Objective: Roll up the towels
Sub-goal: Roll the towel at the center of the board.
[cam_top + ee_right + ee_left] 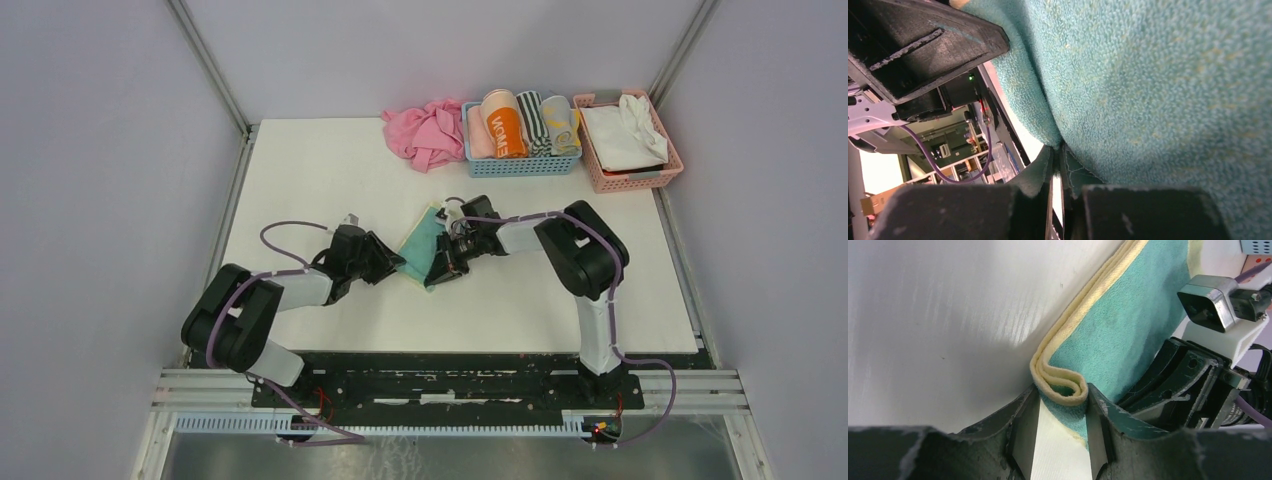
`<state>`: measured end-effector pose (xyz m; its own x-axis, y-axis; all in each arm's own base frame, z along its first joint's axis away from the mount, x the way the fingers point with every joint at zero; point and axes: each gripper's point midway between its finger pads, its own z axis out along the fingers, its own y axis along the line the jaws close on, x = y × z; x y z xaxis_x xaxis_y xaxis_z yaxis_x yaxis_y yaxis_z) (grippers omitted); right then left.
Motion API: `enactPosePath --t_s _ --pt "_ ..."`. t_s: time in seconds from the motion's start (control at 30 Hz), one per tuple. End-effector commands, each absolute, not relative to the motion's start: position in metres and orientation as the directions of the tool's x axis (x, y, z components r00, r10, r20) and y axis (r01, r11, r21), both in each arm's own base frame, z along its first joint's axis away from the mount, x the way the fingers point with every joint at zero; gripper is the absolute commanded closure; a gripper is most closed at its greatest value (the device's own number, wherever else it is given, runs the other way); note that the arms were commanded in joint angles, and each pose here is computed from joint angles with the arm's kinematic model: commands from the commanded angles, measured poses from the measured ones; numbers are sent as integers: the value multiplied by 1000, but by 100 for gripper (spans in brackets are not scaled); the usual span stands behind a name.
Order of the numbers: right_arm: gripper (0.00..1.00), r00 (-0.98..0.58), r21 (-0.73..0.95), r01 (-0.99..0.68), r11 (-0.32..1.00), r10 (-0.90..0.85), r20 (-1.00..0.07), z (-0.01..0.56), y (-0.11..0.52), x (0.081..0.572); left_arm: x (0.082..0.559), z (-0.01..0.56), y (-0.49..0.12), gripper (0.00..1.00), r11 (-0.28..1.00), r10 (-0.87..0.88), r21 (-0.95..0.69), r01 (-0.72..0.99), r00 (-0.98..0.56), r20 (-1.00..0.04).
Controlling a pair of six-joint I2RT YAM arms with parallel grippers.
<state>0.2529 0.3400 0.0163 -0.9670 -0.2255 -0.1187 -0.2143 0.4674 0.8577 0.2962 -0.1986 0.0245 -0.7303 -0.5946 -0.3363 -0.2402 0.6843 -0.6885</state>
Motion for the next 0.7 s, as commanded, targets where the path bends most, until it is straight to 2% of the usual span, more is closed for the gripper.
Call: enactPosePath --t_s 0.0,0.17,0.4,0.67 --pt "86 -947 812 -315 492 -219 -234 33 339 269 270 -14 -167 55 782 -554 -519 -344 -764 -330" --pt "74 -879 693 -477 540 -286 -382 54 329 266 267 -26 -165 59 806 -530 -478 -349 -786 -319" --pt "60 -669 341 -707 620 -430 -606 71 325 265 264 -38 -171 61 811 -508 -471 -345 -815 -277" --pt "43 -448 13 -787 617 -556 -700 68 340 272 264 -39 -173 61 812 -504 -473 -343 -820 -271"
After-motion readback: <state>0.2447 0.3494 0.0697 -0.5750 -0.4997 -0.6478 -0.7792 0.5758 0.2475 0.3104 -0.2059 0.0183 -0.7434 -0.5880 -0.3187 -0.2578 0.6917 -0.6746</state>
